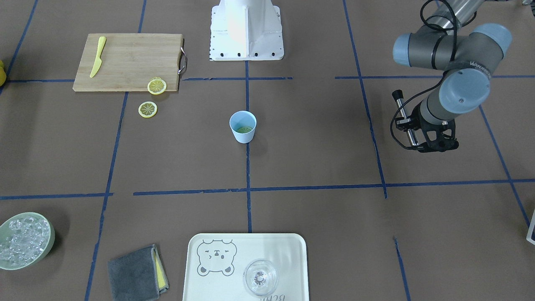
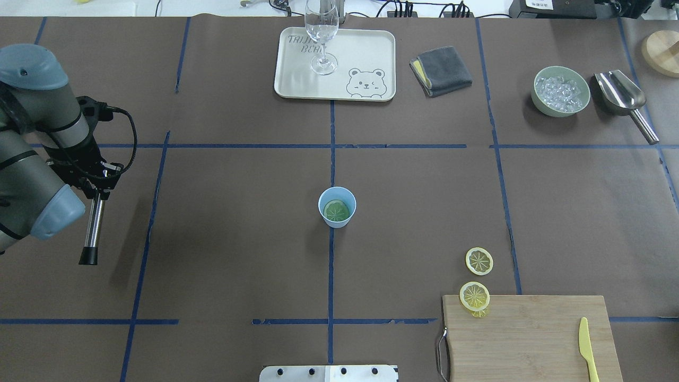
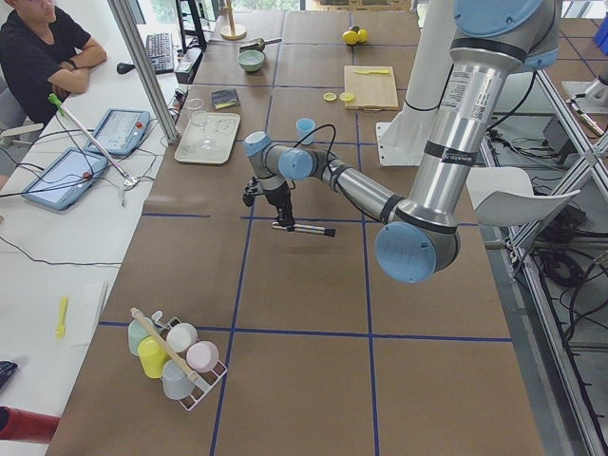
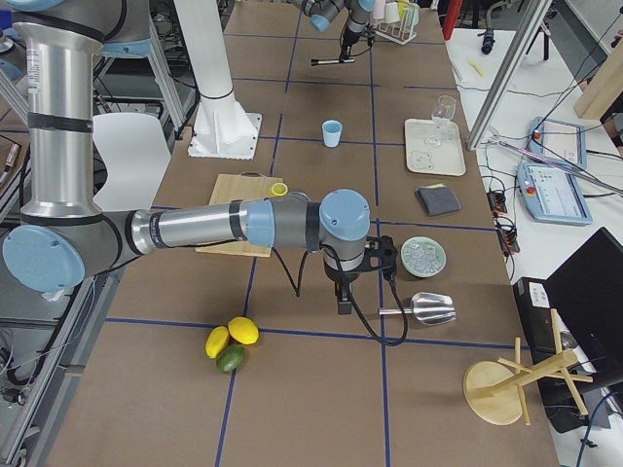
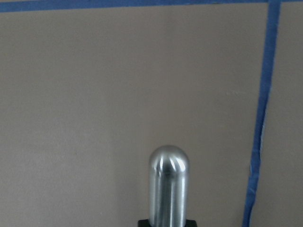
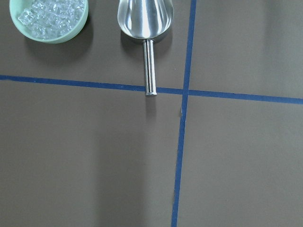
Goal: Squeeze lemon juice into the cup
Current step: 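Lay the muddler down on the table and open the left gripper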
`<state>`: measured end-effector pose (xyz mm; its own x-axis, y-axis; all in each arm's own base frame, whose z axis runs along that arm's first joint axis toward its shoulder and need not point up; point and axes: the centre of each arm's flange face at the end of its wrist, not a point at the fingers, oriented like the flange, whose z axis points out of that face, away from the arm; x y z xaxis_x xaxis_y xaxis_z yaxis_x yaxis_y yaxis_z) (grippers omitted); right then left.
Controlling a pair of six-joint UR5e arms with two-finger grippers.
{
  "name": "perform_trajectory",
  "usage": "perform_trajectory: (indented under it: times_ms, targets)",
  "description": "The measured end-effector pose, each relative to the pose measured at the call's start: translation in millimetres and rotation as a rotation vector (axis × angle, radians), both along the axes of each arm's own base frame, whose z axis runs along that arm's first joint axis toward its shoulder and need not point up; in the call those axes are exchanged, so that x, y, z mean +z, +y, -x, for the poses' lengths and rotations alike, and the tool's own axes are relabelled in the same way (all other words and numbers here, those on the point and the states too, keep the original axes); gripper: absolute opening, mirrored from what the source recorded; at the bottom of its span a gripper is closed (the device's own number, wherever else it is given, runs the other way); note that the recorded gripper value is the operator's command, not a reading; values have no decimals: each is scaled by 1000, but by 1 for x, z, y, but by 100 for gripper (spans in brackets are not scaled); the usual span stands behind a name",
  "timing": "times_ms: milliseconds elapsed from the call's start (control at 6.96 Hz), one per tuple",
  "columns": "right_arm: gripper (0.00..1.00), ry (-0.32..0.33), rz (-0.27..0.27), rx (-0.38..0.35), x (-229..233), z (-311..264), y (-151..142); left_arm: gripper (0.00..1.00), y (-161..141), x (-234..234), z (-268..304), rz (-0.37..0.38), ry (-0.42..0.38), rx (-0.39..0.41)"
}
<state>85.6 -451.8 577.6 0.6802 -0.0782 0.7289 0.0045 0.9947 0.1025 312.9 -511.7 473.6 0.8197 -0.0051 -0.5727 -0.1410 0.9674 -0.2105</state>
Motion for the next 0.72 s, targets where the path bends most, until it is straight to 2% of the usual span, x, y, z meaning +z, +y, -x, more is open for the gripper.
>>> perform_trajectory:
  times_ms: [144, 287, 718]
  targets:
    - [100, 0, -1, 1, -1, 0, 0, 40, -4, 10, -3, 5, -4, 0]
    - [100, 0, 0, 1, -1, 0, 0, 99, -6, 15, -4, 9, -8, -1]
    - [100, 5, 12, -1, 6, 0, 4, 100, -8, 16, -4, 2, -2, -11]
